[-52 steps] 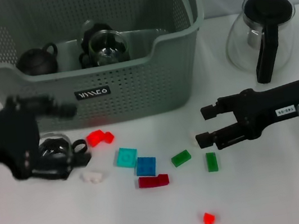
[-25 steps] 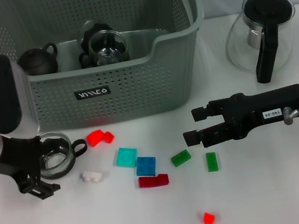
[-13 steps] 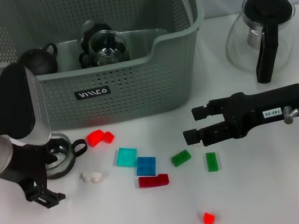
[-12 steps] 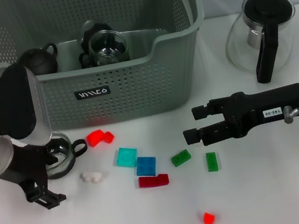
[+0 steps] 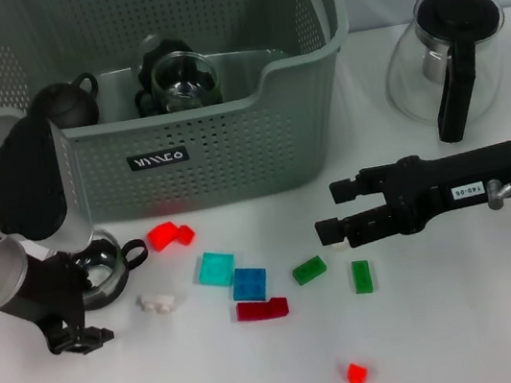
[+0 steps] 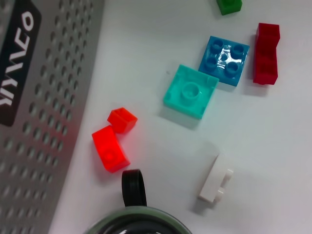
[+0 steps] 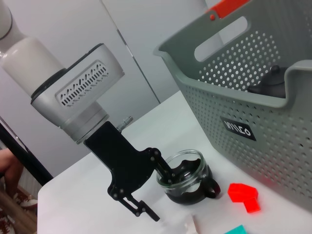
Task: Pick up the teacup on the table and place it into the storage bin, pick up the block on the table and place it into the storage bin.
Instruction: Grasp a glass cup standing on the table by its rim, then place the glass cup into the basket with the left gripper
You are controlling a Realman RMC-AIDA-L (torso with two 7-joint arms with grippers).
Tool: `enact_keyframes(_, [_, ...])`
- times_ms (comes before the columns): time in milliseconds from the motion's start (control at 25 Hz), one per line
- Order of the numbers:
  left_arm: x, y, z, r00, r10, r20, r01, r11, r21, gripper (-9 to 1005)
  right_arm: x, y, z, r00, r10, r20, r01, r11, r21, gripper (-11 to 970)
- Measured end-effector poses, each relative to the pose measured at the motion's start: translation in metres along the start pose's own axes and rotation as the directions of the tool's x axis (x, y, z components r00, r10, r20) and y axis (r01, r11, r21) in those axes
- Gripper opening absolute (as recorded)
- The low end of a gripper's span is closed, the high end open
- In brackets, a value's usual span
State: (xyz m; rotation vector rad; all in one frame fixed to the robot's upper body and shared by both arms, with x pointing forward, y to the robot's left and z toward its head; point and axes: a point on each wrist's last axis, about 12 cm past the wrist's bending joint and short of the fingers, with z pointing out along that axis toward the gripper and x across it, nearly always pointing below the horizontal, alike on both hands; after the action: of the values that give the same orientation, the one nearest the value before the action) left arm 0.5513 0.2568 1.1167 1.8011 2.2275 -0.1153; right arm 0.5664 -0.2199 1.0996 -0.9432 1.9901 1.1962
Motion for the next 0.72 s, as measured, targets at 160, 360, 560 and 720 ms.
enact_keyframes(160, [-0.0011,0.0004,0.0011,1.000,-0.008,-0.003,0.008,1.000,0.001,488,0.0004,0.0003,-0.0004,1.000,0.001,0.000,-0.001,1.000,-0.002,928])
enact_keyframes(360, [-0.0013,0.0017,0.0037,0.999,-0.040,-0.026,0.040,0.999,-0.003,279,0.0008,0.0003,-0.0008,1.000,0.003,0.002,-0.003,1.000,-0.002,927])
enact_keyframes(560, [-0.0029,0.0011,0.0014,0.999,-0.036,-0.025,0.036,0.999,-0.002,184,0.0003,0.0001,-0.0016,1.000,0.004,0.007,-0.004,1.000,-0.001,927])
enact_keyframes(720, [-0.0023,0.0004,0.0007,0.999,-0.037,-0.027,0.037,0.999,0.005,114,0.0000,-0.0001,-0.0022,1.000,0.002,0.007,-0.002,1.000,0.000,927])
